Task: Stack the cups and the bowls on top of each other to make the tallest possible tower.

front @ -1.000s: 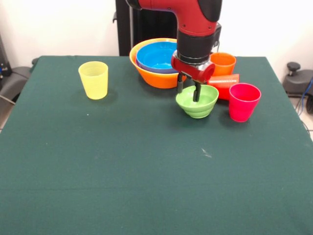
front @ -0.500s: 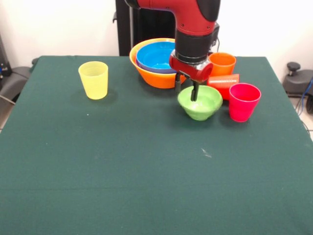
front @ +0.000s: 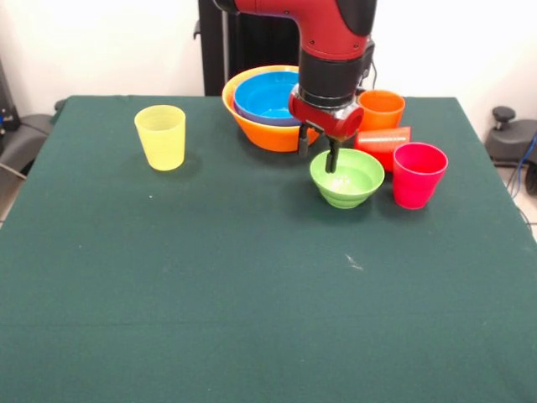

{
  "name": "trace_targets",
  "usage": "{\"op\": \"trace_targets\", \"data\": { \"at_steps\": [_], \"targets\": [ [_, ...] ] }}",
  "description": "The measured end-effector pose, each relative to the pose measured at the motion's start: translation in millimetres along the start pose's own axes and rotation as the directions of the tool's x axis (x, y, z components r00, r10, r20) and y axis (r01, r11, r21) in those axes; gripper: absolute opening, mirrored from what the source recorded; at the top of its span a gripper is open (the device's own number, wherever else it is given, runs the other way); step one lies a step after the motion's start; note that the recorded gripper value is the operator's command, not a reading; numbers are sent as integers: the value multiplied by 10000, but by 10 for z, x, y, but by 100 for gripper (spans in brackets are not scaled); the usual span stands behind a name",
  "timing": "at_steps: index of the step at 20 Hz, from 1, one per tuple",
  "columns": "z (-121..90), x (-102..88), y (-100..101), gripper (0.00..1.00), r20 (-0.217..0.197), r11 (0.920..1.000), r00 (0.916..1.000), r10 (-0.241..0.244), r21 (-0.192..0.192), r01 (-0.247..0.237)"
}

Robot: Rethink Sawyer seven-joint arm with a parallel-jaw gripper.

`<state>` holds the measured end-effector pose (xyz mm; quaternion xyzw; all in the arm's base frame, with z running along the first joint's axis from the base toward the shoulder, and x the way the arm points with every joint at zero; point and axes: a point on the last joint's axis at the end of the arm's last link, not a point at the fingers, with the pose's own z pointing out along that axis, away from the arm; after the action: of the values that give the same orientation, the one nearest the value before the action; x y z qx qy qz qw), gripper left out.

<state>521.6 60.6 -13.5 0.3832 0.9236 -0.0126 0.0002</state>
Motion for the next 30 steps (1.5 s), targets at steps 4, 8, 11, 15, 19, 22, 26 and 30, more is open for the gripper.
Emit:
{"op": "trace_targets", "data": {
  "at_steps": [4, 8, 11, 15, 19, 22, 26, 30],
  "targets": [
    [0, 7, -2, 100, 15, 10000, 10000, -20, 23, 19],
    [-2, 17, -15, 0, 61, 9999, 10000, -59, 94, 58],
    [-3, 14, -26, 0, 80, 9999, 10000, -58, 123, 57],
    [-11, -6, -76, 0, 169, 9997, 9998, -39, 244, 35],
    [-14, -31, -113, 0, 213, 9995, 9998, 6, 306, -12],
    [-16, -43, -134, 0, 238, 9994, 9997, 28, 343, -36],
    [-21, -54, -156, 0, 271, 9992, 9996, 43, 388, -54],
    [-68, -66, -155, 0, 323, 9994, 9995, 61, 347, -72]
  ]
}}
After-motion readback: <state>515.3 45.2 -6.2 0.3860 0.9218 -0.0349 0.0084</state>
